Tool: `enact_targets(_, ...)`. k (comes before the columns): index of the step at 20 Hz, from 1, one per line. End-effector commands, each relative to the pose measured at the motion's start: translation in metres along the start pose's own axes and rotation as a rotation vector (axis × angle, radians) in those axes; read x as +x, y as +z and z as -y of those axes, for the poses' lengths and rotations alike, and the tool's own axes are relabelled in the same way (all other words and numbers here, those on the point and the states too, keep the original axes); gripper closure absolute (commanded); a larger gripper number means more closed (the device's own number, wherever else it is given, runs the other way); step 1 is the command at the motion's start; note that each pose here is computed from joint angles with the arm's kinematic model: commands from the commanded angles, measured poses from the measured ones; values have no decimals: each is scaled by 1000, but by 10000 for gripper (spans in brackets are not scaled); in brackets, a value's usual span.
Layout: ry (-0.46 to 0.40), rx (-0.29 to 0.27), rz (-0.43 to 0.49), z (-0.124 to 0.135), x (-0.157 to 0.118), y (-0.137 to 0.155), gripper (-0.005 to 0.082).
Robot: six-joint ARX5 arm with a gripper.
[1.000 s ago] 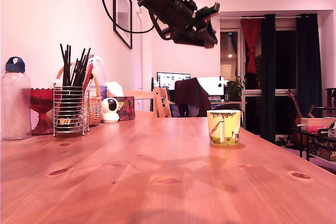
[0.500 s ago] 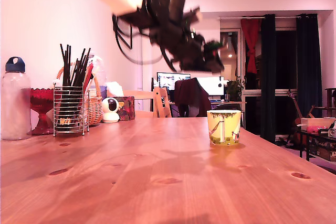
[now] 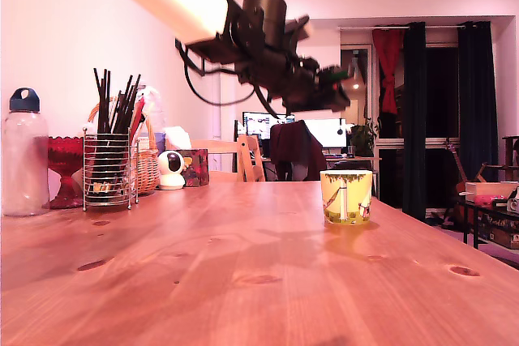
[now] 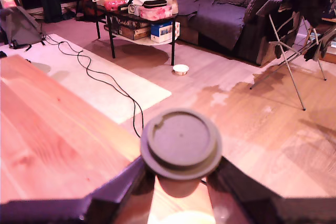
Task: Pick the coffee capsule and then drop it inside the coffee cup in front of you
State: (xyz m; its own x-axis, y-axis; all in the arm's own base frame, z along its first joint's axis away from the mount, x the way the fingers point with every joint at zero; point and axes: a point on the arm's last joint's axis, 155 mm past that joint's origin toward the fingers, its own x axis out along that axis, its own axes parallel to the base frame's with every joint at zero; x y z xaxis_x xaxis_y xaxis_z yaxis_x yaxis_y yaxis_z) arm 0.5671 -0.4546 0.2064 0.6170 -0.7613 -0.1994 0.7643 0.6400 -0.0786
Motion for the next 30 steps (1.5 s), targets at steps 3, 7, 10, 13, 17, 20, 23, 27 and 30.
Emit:
enact_targets(3,1,-21,-65,-1,12,-40,636)
enact_targets(7,-3,-42,-140,-1,18,-73,636)
enact_targets(10,-8,-52,-169,1,19,-85,636)
enact_targets(13,-14,-52,-175,6,20,-87,636)
enact_targets(17,-13,-60,-216,7,18,-97,636)
enact_targets(20,-13,-62,-221,6,17,-98,636)
enact_targets(23,-14,-61,-220,7,17,-98,636)
enact_targets(27,-13,-64,-228,7,17,-100,636)
enact_targets(30,-12,-66,-236,6,16,-102,636)
